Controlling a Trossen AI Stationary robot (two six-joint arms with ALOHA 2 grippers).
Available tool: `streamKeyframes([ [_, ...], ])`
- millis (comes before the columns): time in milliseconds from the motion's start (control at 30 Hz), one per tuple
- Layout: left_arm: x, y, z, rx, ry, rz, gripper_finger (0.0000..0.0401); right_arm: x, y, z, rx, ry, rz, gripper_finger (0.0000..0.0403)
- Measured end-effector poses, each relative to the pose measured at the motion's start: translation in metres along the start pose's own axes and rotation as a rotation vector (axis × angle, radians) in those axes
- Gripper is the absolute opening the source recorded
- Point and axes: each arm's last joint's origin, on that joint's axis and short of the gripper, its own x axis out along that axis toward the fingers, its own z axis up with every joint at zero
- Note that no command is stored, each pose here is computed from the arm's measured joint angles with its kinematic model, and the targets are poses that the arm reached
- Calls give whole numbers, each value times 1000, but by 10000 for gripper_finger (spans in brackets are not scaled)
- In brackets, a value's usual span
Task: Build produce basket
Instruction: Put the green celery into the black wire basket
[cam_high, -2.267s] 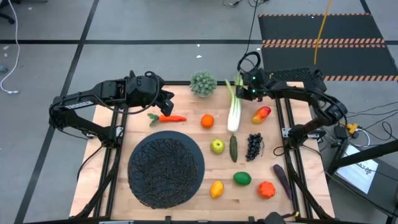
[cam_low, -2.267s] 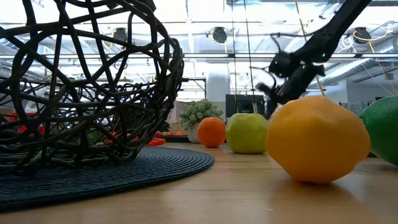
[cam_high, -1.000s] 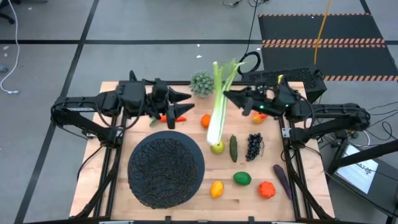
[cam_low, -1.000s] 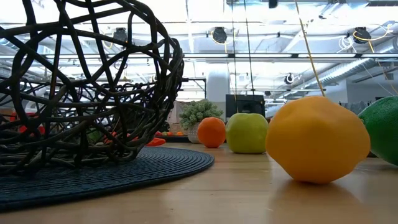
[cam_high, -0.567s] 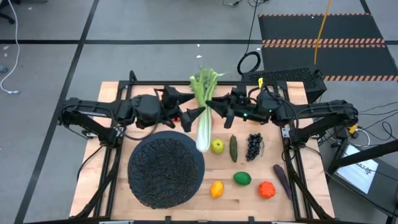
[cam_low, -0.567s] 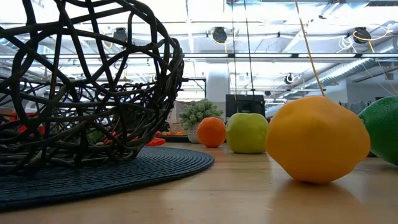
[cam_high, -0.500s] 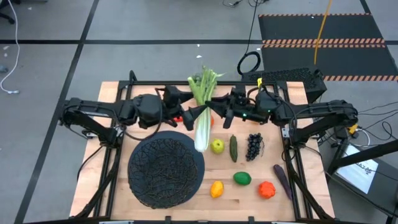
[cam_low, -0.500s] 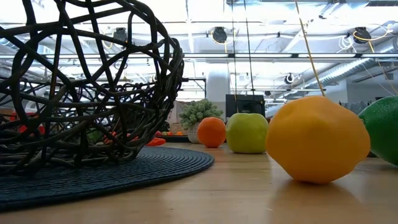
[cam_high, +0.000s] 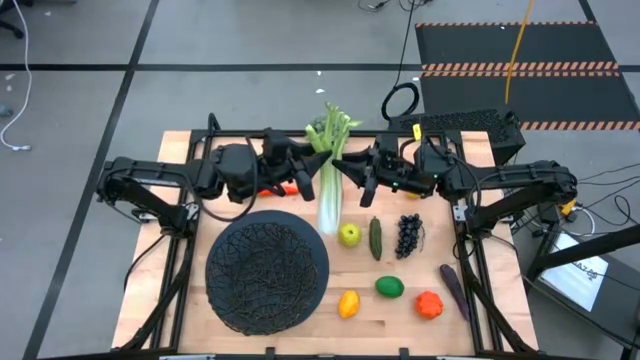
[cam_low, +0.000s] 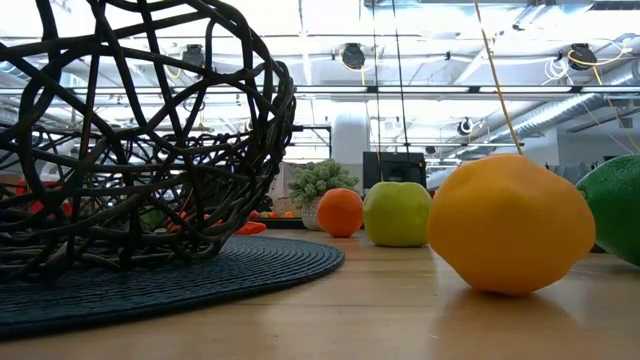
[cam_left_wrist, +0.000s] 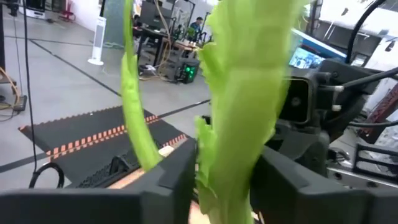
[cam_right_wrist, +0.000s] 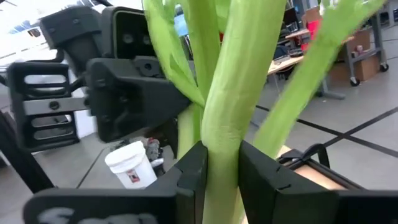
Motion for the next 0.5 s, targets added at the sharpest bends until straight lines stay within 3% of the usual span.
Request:
streamKeyframes([
  [267,-4,-1,2,2,-1,-10,44,-3,0,2,-77,3,-1,76],
  [500,-13,1,12,1,-20,-17,33,-23,0,17,-51,-2,0,182],
])
